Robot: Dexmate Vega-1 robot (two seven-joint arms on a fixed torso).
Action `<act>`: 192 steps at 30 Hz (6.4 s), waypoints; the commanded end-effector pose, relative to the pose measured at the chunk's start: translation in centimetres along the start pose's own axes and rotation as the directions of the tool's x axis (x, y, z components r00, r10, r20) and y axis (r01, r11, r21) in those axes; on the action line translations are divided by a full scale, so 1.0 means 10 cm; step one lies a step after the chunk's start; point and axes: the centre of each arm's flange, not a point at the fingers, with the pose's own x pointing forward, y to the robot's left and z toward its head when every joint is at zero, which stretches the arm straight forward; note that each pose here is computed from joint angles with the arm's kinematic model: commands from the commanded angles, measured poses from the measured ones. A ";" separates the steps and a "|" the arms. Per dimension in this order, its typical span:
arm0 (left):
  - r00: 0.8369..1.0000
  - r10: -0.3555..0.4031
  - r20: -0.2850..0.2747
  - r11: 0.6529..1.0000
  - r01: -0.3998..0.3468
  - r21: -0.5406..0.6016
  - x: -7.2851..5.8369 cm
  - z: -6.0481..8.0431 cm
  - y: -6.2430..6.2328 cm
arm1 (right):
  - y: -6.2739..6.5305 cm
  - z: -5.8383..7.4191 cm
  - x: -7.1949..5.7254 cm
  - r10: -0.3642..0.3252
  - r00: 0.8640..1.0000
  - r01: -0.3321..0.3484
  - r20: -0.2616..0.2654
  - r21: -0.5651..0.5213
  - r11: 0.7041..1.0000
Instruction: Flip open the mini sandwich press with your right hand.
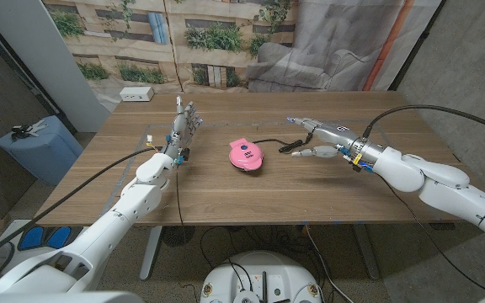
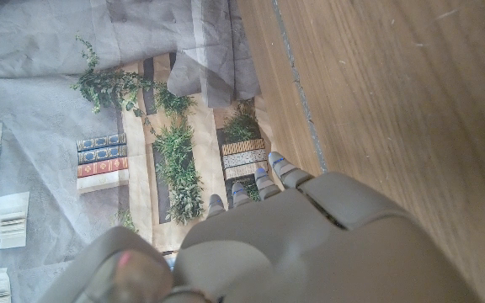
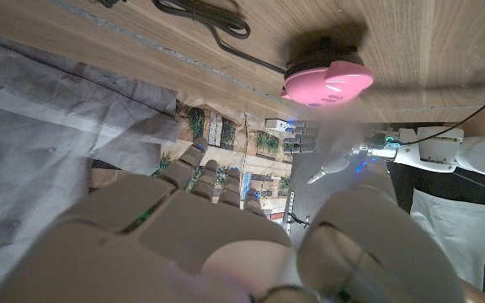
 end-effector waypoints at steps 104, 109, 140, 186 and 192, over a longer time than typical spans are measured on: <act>1.000 0.000 0.001 1.000 0.000 0.000 0.00 0.00 0.00 | 1.04 1.09 0.74 -0.136 0.988 0.101 -0.066 -0.383 0.918; 1.000 0.000 0.001 1.000 0.000 0.000 0.00 0.00 0.00 | 1.05 1.08 0.76 -0.142 0.988 0.107 -0.062 -0.387 0.916; 1.000 0.000 0.001 1.000 0.000 -0.001 0.00 0.00 0.00 | 1.13 1.10 0.90 -0.225 0.974 0.192 -0.036 -0.407 0.893; 1.000 0.000 0.001 1.000 0.000 -0.001 0.00 0.00 0.00 | 0.90 1.04 0.94 -0.281 0.959 0.247 -0.033 -0.387 0.889; 1.000 0.000 0.001 1.000 0.000 -0.001 0.00 0.00 0.00 | 0.86 1.04 0.95 -0.285 0.958 0.252 -0.034 -0.376 0.892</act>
